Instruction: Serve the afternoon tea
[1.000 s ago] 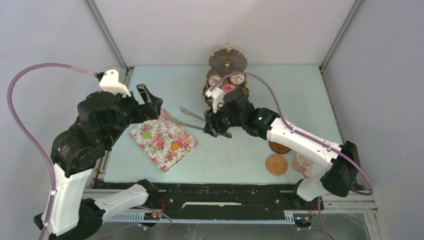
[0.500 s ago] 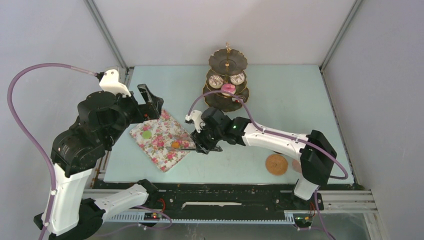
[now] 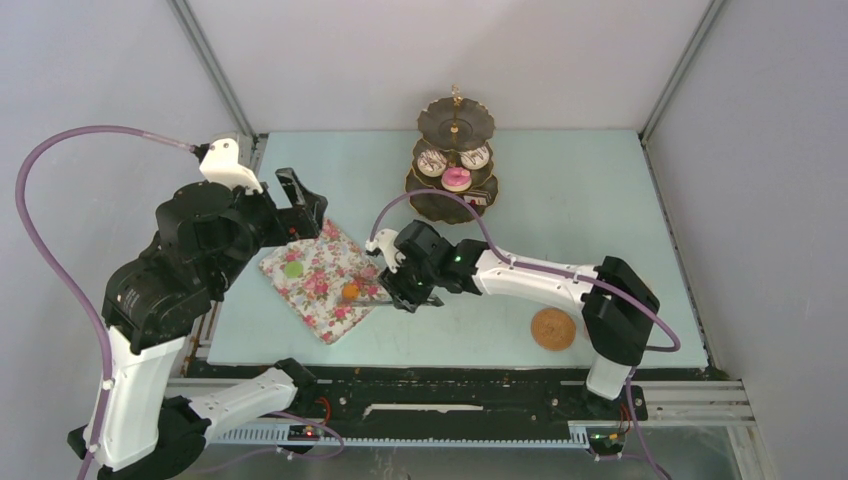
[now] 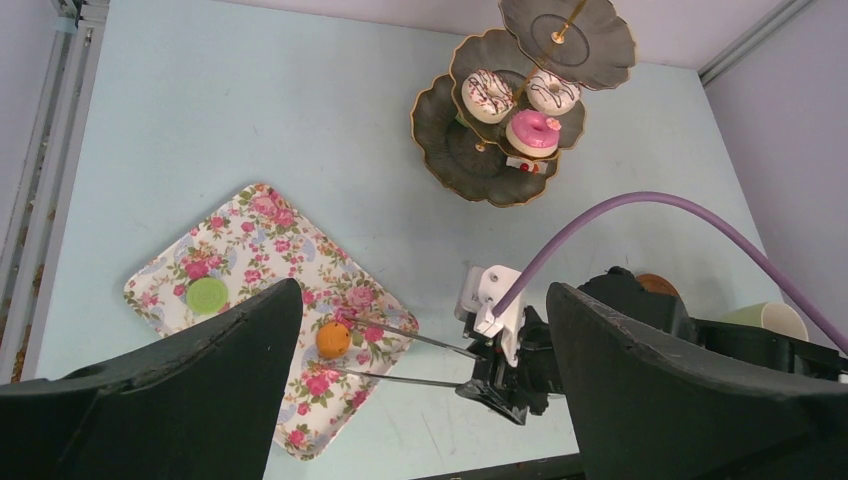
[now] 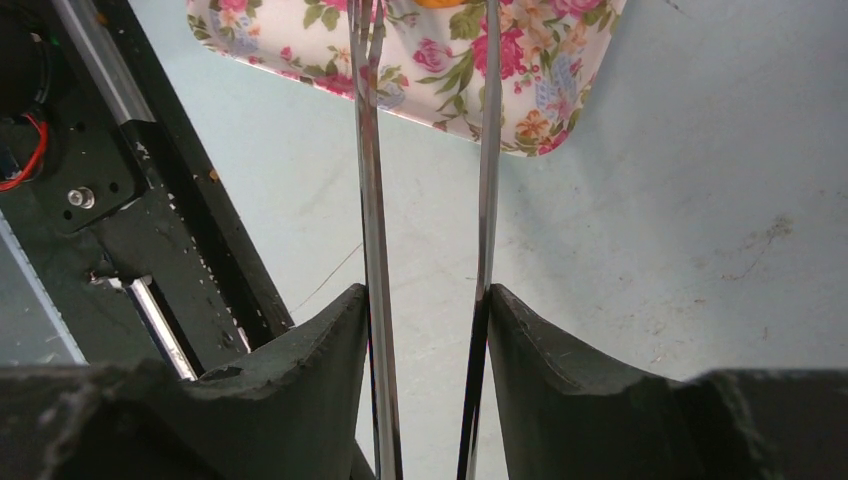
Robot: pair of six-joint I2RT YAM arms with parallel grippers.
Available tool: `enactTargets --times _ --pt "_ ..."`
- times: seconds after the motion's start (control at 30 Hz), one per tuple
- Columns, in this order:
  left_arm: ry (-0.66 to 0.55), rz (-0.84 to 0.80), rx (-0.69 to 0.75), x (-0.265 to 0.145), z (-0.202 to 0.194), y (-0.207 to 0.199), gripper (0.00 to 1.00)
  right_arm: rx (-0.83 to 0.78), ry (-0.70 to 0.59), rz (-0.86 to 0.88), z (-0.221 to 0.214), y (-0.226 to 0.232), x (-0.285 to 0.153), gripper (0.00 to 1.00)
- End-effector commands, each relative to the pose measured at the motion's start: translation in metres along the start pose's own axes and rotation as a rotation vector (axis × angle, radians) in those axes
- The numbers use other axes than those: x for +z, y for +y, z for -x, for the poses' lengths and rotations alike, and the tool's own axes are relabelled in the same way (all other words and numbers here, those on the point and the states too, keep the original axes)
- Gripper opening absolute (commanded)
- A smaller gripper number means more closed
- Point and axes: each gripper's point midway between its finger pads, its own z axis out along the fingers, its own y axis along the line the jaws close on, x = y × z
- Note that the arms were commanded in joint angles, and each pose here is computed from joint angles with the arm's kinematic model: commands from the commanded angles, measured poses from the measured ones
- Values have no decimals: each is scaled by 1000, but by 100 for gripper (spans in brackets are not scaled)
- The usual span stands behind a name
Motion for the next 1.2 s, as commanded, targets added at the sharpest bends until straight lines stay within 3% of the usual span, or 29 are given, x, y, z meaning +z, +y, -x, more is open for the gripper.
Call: enactTargets --times 0.0,0.6,0.97,1.17 --pt "-36 -11 4 -5 12 -2 100 -23 -24 -33 6 -5 5 49" --pt "-25 -13 2 -3 8 -2 100 -10 -17 -32 4 -6 13 44" --pt "-30 -14 -2 -4 9 -2 100 0 -69 -37 19 -3 0 29" --pt "-26 -17 -3 -4 9 -3 100 18 -111 -38 30 -2 -14 26"
